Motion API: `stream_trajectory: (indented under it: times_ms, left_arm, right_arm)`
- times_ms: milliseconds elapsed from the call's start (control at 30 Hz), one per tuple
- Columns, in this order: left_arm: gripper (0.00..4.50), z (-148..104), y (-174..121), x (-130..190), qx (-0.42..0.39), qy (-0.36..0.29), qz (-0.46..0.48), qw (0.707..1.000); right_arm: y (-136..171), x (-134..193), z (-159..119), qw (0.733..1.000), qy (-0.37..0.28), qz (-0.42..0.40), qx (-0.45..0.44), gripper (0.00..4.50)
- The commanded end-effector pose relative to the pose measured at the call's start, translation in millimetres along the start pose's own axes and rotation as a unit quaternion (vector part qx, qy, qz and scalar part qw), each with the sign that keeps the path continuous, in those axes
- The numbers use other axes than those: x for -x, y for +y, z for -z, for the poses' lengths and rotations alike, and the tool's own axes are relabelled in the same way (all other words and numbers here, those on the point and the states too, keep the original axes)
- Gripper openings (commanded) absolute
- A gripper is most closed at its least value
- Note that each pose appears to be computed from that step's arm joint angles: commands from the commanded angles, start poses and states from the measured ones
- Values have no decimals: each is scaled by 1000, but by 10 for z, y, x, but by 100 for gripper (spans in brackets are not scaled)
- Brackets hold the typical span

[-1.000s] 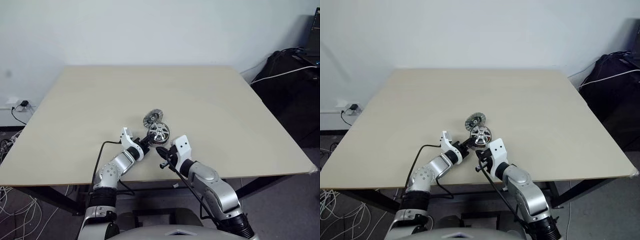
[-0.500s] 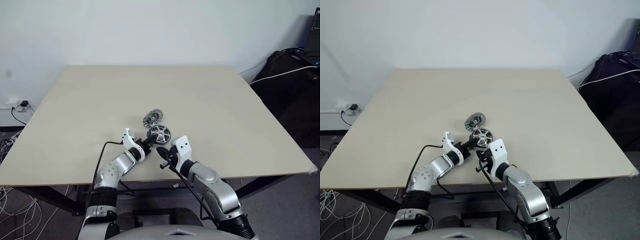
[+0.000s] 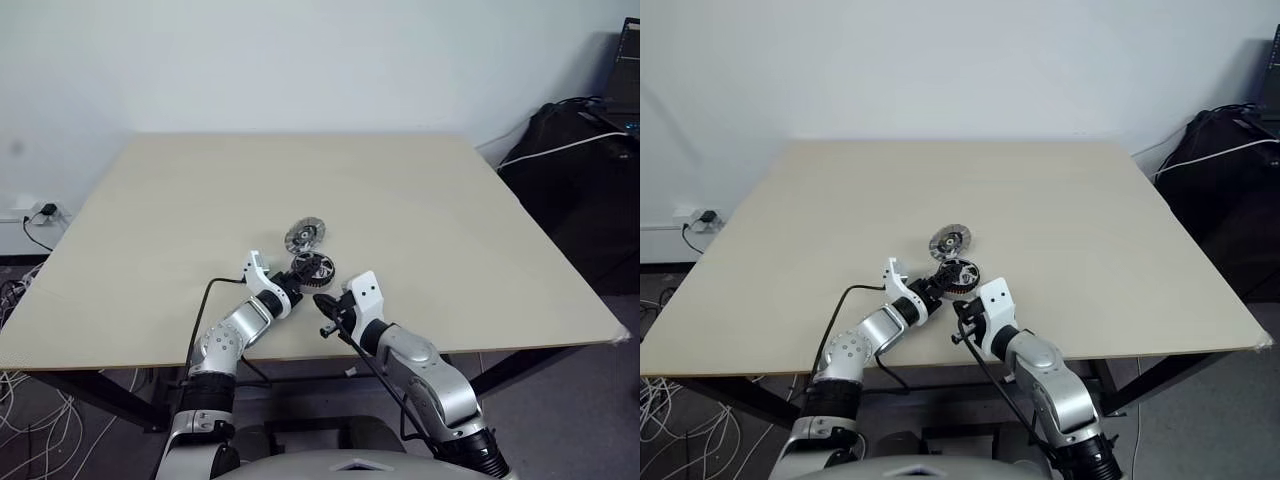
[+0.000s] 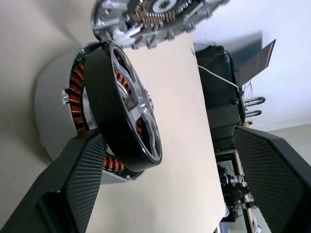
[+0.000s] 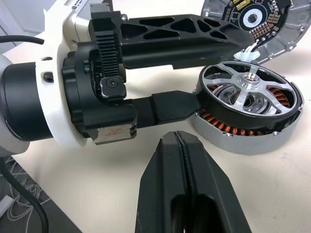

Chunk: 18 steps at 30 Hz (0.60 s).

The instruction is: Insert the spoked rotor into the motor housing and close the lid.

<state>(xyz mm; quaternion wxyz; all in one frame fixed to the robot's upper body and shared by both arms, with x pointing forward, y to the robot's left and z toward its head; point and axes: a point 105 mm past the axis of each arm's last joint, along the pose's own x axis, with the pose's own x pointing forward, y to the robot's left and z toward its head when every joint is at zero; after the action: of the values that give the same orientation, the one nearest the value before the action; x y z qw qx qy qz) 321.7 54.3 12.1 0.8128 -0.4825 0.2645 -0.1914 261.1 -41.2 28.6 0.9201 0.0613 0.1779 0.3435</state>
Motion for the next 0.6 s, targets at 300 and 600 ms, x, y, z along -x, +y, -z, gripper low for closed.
stream_trajectory:
  times_ms: [300, 600]
  left_arm:
    - [434, 48, -299, 60, 10, -32, 49, 998]
    - [434, 44, -318, 151, -49, -36, 60, 996]
  right_arm:
    - [40, -1, -170, 999, -29, -9, 11, 0]
    - [45, -5, -167, 1000, -28, -11, 10, 0]
